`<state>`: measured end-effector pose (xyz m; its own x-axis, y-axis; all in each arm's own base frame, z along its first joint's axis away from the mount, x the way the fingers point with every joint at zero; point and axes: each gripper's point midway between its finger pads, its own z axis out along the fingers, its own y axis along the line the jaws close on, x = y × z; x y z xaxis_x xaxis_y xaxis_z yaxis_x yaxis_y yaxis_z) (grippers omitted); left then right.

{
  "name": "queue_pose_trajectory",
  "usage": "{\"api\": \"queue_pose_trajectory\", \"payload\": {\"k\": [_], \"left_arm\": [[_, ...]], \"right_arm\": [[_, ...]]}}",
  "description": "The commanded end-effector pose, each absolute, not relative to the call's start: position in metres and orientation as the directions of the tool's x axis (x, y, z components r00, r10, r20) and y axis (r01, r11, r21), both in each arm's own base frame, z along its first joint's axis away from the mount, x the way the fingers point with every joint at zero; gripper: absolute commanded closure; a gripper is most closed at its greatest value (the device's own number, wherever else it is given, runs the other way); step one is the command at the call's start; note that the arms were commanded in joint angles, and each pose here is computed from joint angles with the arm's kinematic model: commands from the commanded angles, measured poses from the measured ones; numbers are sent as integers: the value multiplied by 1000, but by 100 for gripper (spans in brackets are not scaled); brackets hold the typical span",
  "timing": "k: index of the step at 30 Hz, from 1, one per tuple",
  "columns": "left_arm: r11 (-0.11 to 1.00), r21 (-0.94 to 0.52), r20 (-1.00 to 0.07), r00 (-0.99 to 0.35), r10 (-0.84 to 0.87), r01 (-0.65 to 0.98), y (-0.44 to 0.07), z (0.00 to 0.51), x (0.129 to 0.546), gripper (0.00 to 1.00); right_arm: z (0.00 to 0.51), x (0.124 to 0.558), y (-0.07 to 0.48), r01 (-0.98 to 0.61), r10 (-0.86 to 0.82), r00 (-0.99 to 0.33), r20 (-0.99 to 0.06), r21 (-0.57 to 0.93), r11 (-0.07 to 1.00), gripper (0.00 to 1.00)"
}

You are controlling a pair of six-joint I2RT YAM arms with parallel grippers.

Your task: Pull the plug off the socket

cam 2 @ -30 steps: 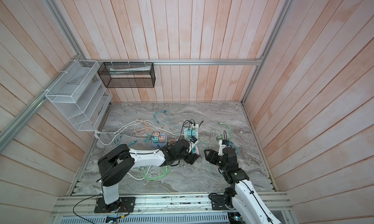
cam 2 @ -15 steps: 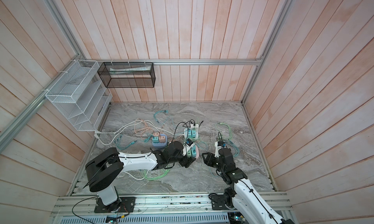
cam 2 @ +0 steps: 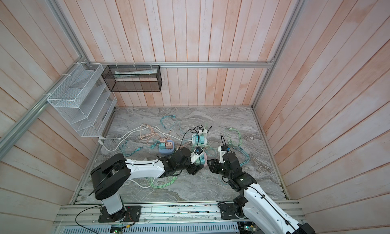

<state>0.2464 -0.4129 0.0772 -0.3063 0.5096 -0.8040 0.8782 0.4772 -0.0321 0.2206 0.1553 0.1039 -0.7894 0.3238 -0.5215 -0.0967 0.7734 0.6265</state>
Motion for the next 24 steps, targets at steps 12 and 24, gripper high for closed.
{"api": "queue_pose_trajectory", "payload": {"k": [12, 24], "left_arm": [[386, -64, -806, -276, 524, 920, -416, 71, 231, 32], [390, -53, -784, -280, 554, 919, -412, 54, 230, 37]], "right_arm": [[71, 241, 159, -28, 336, -804, -490, 596, 803, 74], [61, 255, 149, -20, 335, -804, -492, 585, 811, 73]]}}
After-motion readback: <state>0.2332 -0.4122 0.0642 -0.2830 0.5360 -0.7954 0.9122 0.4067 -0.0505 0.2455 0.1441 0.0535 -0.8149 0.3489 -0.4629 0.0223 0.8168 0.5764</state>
